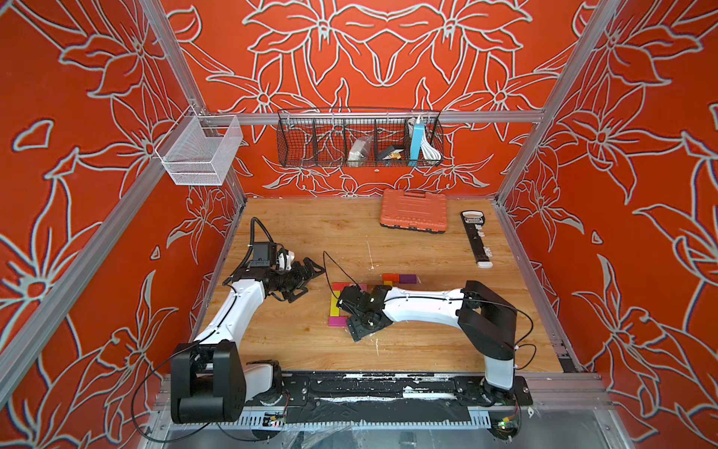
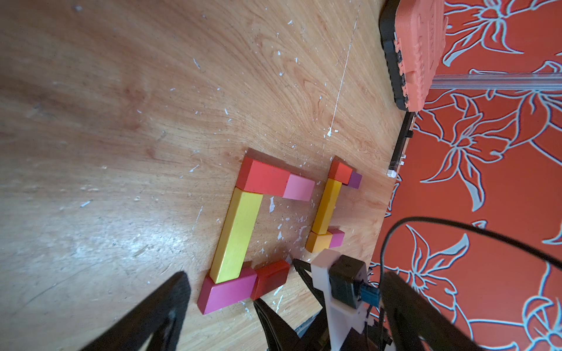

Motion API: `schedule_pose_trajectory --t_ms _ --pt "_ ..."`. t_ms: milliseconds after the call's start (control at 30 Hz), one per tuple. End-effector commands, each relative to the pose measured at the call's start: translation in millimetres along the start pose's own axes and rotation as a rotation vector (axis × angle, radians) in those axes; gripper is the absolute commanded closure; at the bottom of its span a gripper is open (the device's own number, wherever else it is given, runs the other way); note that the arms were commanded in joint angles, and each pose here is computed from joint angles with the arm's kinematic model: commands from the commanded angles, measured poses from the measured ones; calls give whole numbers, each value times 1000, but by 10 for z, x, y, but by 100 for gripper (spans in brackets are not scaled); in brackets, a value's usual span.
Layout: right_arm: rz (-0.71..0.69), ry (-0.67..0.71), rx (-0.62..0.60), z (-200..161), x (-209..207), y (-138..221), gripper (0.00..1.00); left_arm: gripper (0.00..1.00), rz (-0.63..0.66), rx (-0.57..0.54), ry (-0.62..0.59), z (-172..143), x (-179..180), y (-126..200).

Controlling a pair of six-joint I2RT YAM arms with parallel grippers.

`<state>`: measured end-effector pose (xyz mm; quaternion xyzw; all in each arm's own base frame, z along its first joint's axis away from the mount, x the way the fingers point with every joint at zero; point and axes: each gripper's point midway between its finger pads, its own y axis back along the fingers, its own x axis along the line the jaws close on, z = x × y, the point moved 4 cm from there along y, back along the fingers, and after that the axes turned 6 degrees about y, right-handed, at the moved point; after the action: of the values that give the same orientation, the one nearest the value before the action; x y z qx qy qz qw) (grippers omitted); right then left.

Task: Assemble the letter c with building blocks
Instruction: Assemble the building block at the center of the board.

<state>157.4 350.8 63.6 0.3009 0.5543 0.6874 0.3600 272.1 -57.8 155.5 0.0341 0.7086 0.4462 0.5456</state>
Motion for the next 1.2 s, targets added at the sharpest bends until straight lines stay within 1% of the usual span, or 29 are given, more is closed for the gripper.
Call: schedule_pose_trajectory --t_ms 0,767,1000,1167 --pt "-29 -15 -2 45 -29 -4 16 2 -5 13 5 -6 36 -24" --pt "-19 -43 -9 93 -63 -13 17 2 -2 17 8 0 52 -46" --pt "59 -62 -36 105 15 45 17 2 -1 22 9 -4 63 -53" --pt "87 -68 -43 123 52 55 16 2 -1 25 12 -5 69 -64"
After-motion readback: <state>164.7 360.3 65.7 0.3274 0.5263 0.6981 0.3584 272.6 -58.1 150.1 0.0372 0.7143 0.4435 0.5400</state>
